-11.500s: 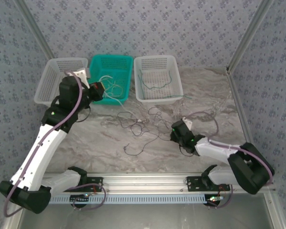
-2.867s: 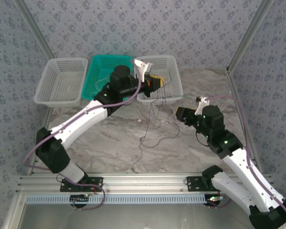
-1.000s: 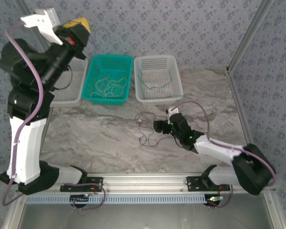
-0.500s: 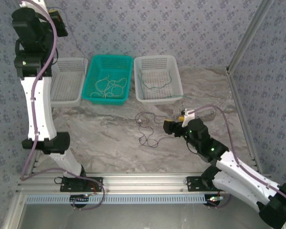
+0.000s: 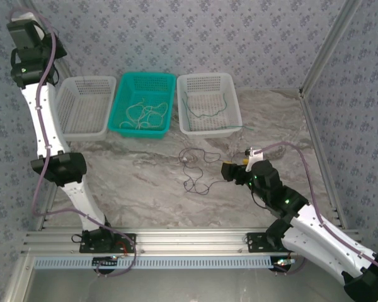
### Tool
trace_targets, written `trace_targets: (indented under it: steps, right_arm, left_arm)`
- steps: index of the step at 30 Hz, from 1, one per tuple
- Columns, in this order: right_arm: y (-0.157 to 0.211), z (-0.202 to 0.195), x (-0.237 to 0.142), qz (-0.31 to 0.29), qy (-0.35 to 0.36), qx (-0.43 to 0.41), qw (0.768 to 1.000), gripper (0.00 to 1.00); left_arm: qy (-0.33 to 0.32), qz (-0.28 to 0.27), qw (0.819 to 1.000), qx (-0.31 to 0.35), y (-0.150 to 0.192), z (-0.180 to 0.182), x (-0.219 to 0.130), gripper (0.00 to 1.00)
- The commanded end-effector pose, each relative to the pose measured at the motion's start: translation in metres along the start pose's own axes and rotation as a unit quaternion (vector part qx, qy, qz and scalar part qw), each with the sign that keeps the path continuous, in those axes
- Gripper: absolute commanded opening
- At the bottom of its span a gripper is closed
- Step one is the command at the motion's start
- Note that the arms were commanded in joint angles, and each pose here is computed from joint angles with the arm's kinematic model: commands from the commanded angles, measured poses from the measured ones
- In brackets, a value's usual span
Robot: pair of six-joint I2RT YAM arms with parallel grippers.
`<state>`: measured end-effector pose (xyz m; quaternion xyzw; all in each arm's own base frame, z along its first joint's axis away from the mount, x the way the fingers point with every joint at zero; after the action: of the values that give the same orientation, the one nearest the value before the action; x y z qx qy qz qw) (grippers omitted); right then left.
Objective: Untangle the cables
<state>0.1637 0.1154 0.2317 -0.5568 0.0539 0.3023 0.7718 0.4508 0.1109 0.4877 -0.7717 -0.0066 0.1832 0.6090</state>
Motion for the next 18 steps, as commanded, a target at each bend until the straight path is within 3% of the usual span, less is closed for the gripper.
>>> trace_targets:
  steps: [1, 5, 10, 12, 16, 18]
  right_arm:
    - [-0.007, 0.002, -0.005, -0.010, 0.002, 0.017, 1.000, 0.85]
    - [-0.007, 0.003, -0.003, -0.013, 0.000, 0.023, 1.000, 0.85]
    - [-0.008, 0.003, -0.004, -0.009, 0.003, 0.025, 1.000, 0.85]
    - [-0.007, 0.003, -0.004, -0.008, 0.002, 0.025, 1.000, 0.85]
    - [-0.008, 0.004, -0.005, -0.009, 0.001, 0.026, 1.000, 0.85]
    - [-0.009, 0.004, -0.004, -0.012, 0.000, 0.027, 1.000, 0.85]
  left_arm:
    - [-0.031, 0.095, 0.995, 0.002, 0.042, 0.012, 0.030, 0.00]
    - [-0.025, 0.191, 0.981, -0.012, 0.095, 0.018, 0.063, 0.00]
    - [-0.033, 0.272, 0.961, -0.030, 0.154, 0.031, 0.091, 0.00]
    - [-0.038, 0.293, 0.955, -0.036, 0.169, 0.036, 0.097, 0.06]
    - [-0.042, 0.307, 0.950, -0.046, 0.176, 0.037, 0.098, 0.48]
    - [-0.034, 0.293, 0.954, -0.051, 0.167, 0.034, 0.092, 0.61]
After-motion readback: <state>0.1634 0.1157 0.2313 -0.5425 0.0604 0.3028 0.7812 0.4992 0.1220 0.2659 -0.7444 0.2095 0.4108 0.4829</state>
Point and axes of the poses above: each hand's point on the last joint's axis, 136 mm out from that joint toward the fingers, its own x axis out along the fingers, its own z axis along the line the jaws close on, y = z × x, the point moved 9 cm from there along -x, back along the fingers, and after that the axes turned 2 degrees about x, right-handed, at the moved point
